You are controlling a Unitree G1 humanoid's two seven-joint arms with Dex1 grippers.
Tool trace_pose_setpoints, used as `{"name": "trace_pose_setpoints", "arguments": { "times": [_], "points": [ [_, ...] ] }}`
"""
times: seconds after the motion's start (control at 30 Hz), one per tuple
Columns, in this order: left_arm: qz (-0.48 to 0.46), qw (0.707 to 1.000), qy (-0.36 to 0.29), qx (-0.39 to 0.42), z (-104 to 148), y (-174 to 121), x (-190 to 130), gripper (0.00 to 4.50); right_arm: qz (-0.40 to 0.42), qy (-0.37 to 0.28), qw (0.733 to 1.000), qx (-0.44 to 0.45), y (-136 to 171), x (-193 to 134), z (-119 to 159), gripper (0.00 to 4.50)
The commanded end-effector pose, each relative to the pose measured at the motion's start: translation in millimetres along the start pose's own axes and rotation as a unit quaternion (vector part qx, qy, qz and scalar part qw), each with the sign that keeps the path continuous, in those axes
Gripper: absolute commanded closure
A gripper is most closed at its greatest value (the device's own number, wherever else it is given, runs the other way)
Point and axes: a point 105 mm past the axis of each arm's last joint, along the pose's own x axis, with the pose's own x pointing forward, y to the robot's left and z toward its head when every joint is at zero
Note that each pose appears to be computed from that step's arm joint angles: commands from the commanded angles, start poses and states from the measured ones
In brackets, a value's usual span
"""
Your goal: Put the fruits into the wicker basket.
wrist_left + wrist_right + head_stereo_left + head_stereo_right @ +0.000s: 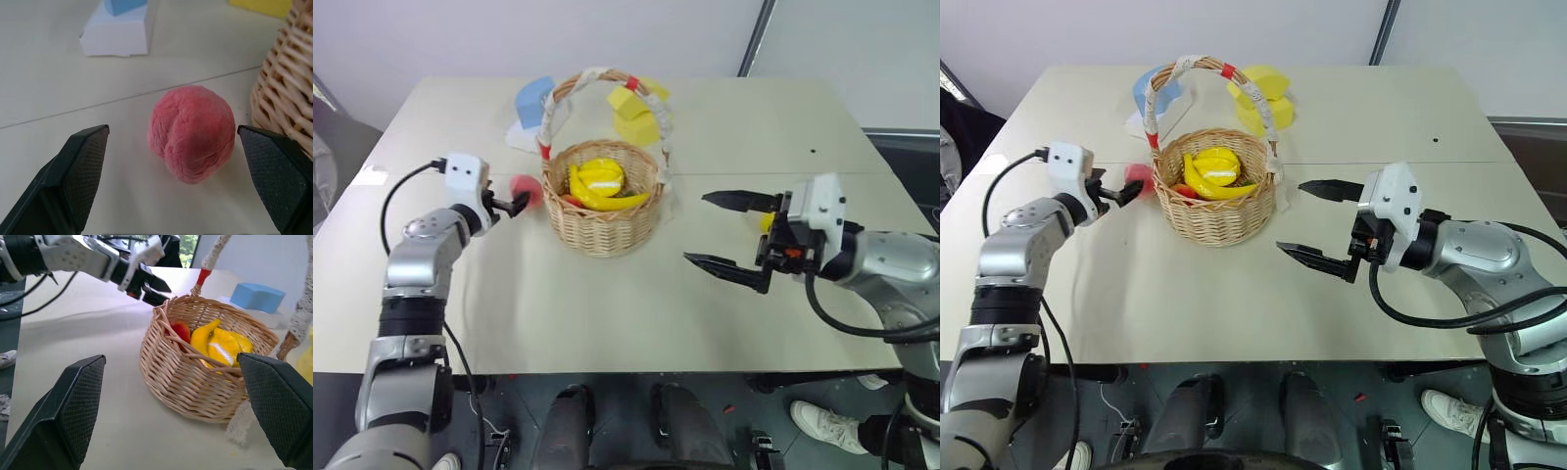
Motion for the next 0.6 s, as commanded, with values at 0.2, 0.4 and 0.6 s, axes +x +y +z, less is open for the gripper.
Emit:
{"name": "trace_pose_setpoints", "arguments": {
  "times": [0.2,0.4,0.6],
  "points": [
    [0.013,0.999,-0.002,0.034,9,-6,22,0.0,0.017,-0.027,0.999,-0.02,9,9,19,0.04],
    [0.023,0.999,-0.012,0.022,10,-6,32,0.25,0.021,-0.032,0.999,-0.017,13,14,20,0.01],
    [0.041,0.998,-0.024,0.027,9,1,29,2.19,0.019,-0.033,0.999,-0.015,14,16,20,0.0]
  ]
}}
